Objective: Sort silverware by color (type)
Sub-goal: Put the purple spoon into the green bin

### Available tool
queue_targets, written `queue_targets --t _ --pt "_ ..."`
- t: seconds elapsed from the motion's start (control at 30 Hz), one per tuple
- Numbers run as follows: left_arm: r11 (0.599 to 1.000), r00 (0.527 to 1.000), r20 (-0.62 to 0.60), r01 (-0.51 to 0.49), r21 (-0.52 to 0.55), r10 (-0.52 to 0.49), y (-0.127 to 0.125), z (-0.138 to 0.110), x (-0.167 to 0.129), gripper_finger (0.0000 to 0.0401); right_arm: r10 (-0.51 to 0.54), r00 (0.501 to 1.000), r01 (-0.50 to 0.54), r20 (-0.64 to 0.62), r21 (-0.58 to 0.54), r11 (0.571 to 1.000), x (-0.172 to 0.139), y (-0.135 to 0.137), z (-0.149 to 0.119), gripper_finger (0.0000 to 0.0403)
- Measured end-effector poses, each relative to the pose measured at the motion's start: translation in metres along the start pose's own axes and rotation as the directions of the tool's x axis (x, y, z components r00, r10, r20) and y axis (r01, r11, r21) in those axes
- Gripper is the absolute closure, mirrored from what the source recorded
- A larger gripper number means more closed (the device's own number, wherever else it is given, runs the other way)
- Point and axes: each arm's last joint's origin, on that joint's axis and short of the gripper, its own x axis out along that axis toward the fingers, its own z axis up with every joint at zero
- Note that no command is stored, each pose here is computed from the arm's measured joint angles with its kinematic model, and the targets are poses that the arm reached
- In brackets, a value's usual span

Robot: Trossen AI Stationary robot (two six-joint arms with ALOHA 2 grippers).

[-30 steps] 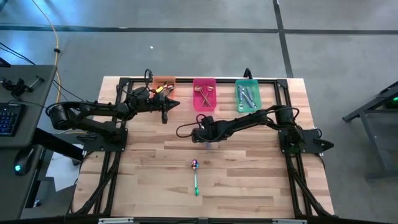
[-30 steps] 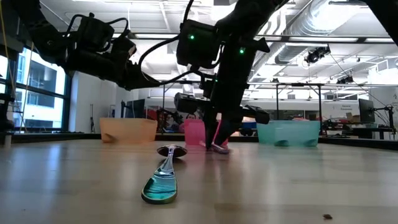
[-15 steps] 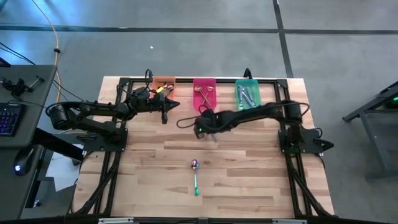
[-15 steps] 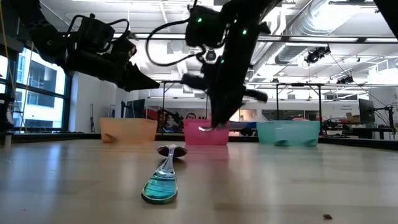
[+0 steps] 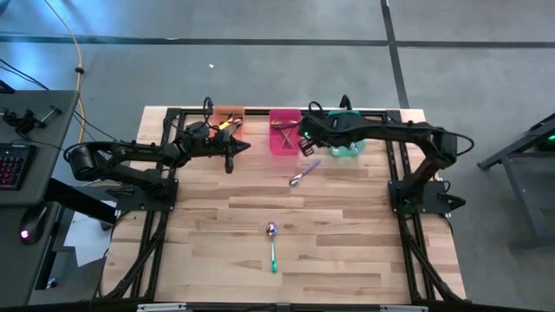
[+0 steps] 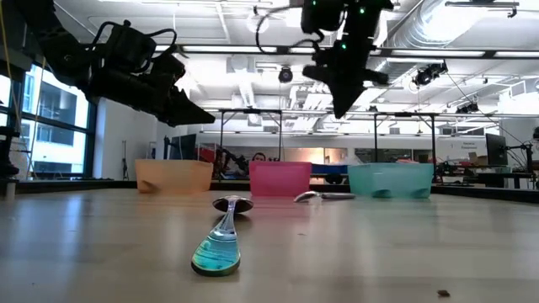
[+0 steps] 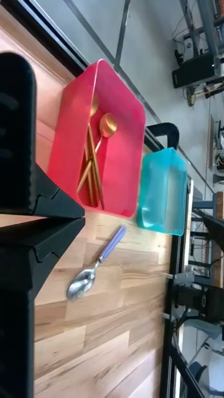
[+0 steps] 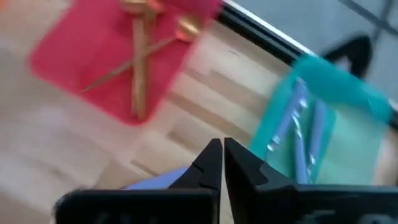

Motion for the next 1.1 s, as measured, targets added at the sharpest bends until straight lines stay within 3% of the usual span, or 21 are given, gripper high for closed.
queue_targets --t 0.17,0.3,0.43,0.6,0.87,1.0,1.1 --pt "1.000 1.000 -0.004 0.000 -0.001 0.000 0.000 0.000 0.000 0.0401 0.156 0.987 -0.161 -0.044 -0.161 0.974 0.005 0.016 0.000 0.0382" --pt "1.000 1.000 -0.013 0.001 -0.002 -0.001 0.000 -0.001 0.000 0.0401 0.193 0.969 -0.232 -0.156 -0.298 0.926 0.026 0.036 -0.012 0.0337" --pt "1.000 1.000 -0.022 0.001 0.002 -0.001 0.000 -0.002 0.000 0.0401 0.230 0.930 -0.345 -0.286 -0.467 0.814 0.049 0.058 -0.029 0.0283" --pt "1.000 1.000 -0.023 0.001 0.003 -0.001 0.000 -0.002 0.000 0.0401 0.215 0.906 -0.415 -0.364 -0.673 0.612 0.071 0.077 -0.046 0.0243" --pt "1.000 1.000 -0.023 -0.003 0.002 0.003 0.000 -0.002 0.000 0.0401 0.180 0.901 -0.434 -0.395 -0.795 0.423 0.102 0.082 -0.051 0.0251" --pt "1.000 1.000 -0.025 -0.003 0.002 0.003 0.000 -0.002 0.000 0.0401 0.205 0.881 -0.474 -0.427 -0.790 0.389 0.115 0.080 -0.049 0.0279" --pt "1.000 1.000 -0.025 -0.003 0.002 0.003 0.000 -0.003 0.000 0.0401 0.230 0.859 -0.512 -0.458 -0.761 0.399 0.122 0.079 -0.047 0.0305"
